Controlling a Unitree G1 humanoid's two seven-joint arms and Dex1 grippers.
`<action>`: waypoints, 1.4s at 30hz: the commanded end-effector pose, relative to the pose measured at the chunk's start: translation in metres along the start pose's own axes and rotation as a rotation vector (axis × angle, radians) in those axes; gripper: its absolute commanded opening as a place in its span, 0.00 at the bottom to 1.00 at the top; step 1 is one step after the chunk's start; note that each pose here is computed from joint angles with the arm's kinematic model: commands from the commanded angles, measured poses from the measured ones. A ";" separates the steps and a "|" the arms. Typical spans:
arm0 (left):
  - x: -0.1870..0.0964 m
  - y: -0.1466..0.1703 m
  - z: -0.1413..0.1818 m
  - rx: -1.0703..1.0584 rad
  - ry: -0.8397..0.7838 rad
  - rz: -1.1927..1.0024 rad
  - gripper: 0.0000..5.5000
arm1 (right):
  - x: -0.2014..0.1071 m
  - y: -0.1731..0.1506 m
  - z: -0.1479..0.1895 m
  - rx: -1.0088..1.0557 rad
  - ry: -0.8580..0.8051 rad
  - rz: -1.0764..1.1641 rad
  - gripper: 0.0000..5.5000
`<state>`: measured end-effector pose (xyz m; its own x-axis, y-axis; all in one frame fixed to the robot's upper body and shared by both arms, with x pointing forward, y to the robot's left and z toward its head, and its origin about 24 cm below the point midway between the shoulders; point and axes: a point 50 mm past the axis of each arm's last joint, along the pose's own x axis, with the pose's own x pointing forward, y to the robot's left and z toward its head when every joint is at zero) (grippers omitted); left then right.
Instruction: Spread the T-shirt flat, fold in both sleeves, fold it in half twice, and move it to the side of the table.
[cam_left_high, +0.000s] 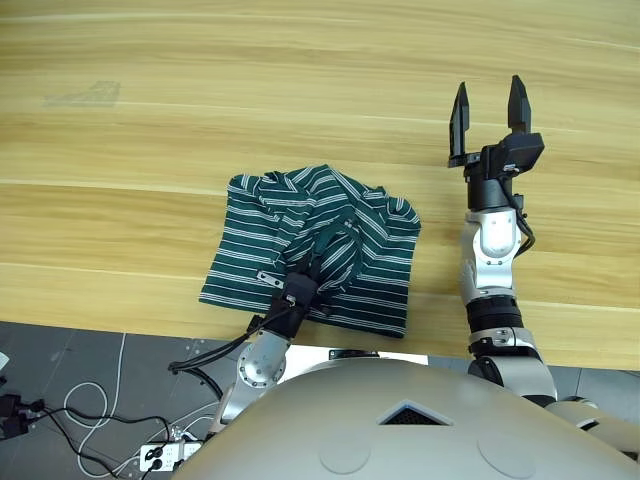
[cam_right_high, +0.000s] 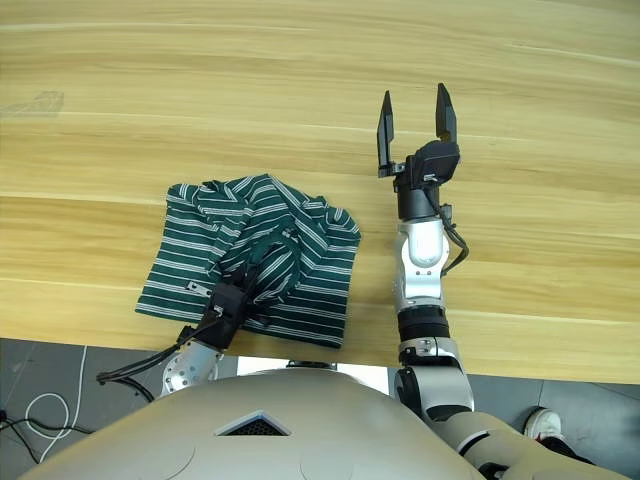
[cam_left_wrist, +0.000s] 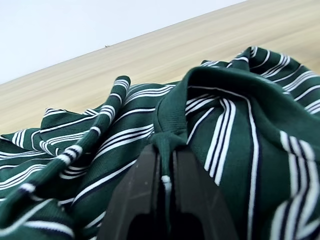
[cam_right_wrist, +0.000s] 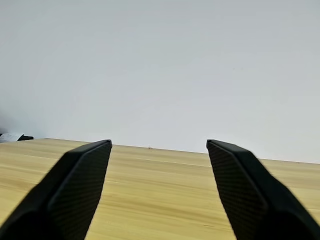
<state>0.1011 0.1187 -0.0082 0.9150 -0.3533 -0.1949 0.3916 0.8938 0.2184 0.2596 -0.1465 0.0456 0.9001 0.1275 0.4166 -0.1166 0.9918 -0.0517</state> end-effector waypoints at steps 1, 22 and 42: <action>0.007 0.025 0.017 0.073 -0.049 -0.005 0.02 | 0.004 0.002 0.000 -0.004 -0.004 0.017 0.64; 0.057 0.108 0.100 0.562 -0.208 -0.162 0.02 | -0.099 0.059 0.022 0.469 0.385 0.844 0.64; 0.065 0.096 0.090 0.635 -0.196 -0.225 0.02 | -0.086 0.096 0.040 0.775 0.706 0.586 0.64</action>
<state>0.2059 0.1576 0.0850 0.7845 -0.6043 -0.1389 0.5074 0.4969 0.7040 0.1511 -0.0612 0.0355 0.6155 0.7847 -0.0732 -0.6162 0.5370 0.5761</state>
